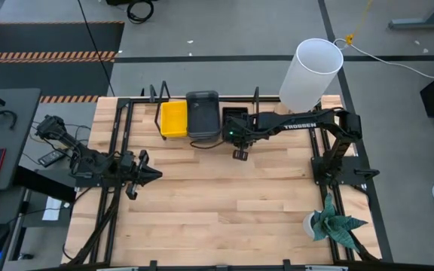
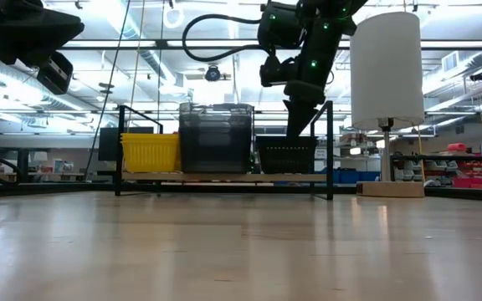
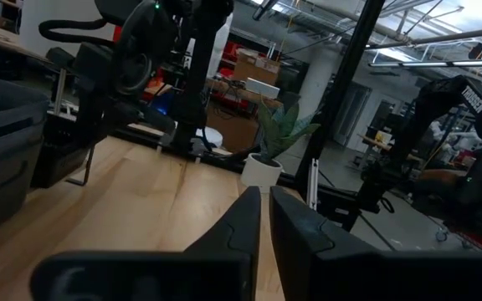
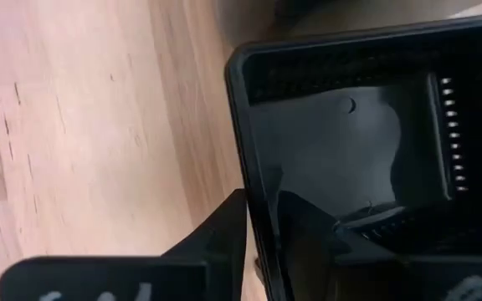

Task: Stack baskets on shelf by color
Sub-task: Put the stack of black bins on the shelf, then return to Home Position

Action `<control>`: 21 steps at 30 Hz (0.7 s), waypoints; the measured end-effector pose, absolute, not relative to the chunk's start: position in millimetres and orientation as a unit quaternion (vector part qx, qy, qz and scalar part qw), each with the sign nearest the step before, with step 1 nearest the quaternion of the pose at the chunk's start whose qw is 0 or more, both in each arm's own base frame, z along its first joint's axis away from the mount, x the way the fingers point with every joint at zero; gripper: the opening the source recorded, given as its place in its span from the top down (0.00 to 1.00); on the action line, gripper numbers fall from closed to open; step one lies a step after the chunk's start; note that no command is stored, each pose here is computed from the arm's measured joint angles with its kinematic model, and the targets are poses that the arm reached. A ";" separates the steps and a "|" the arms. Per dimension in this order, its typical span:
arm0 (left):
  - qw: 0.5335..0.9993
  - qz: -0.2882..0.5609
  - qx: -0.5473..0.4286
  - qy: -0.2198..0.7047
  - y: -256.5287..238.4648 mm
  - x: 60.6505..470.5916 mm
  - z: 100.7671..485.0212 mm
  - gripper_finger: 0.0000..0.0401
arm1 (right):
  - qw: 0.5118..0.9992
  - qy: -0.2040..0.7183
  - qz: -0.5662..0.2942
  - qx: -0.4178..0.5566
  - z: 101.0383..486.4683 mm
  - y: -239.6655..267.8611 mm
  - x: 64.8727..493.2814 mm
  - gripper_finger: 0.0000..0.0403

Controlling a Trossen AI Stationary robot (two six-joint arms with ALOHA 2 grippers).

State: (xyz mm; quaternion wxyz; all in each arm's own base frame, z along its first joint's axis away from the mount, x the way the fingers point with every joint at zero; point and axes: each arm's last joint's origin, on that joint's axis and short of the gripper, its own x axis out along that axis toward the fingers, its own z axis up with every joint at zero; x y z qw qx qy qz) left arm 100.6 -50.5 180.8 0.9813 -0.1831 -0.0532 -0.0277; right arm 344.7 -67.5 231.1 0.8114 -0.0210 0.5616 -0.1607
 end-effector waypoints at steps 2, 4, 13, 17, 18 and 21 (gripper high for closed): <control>0.981 -0.028 -0.184 -0.053 -50.5 100.6 180.8 0.92 | 0.811 0.560 -0.170 -0.015 231.1 -67.7 344.6 0.81; 0.981 -0.028 -0.183 -0.053 -50.5 100.6 180.8 0.93 | 0.808 0.558 -0.188 -0.010 231.2 -68.4 344.3 0.81; 0.981 -0.028 -0.184 -0.053 -50.5 100.6 180.8 0.92 | 0.820 0.540 -0.186 0.014 243.7 -62.7 341.9 0.80; 0.981 -0.028 -0.184 -0.053 -50.5 100.6 180.8 0.91 | 0.838 0.514 -0.184 0.013 261.6 -57.6 337.8 0.81; 0.981 -0.028 -0.183 -0.053 -50.5 100.6 180.8 0.91 | 0.844 0.505 -0.183 0.012 267.1 -56.2 335.6 0.81; 0.981 -0.028 -0.184 -0.053 -50.5 100.6 180.8 0.92 | 0.870 0.465 -0.161 0.018 281.5 -52.1 324.7 0.81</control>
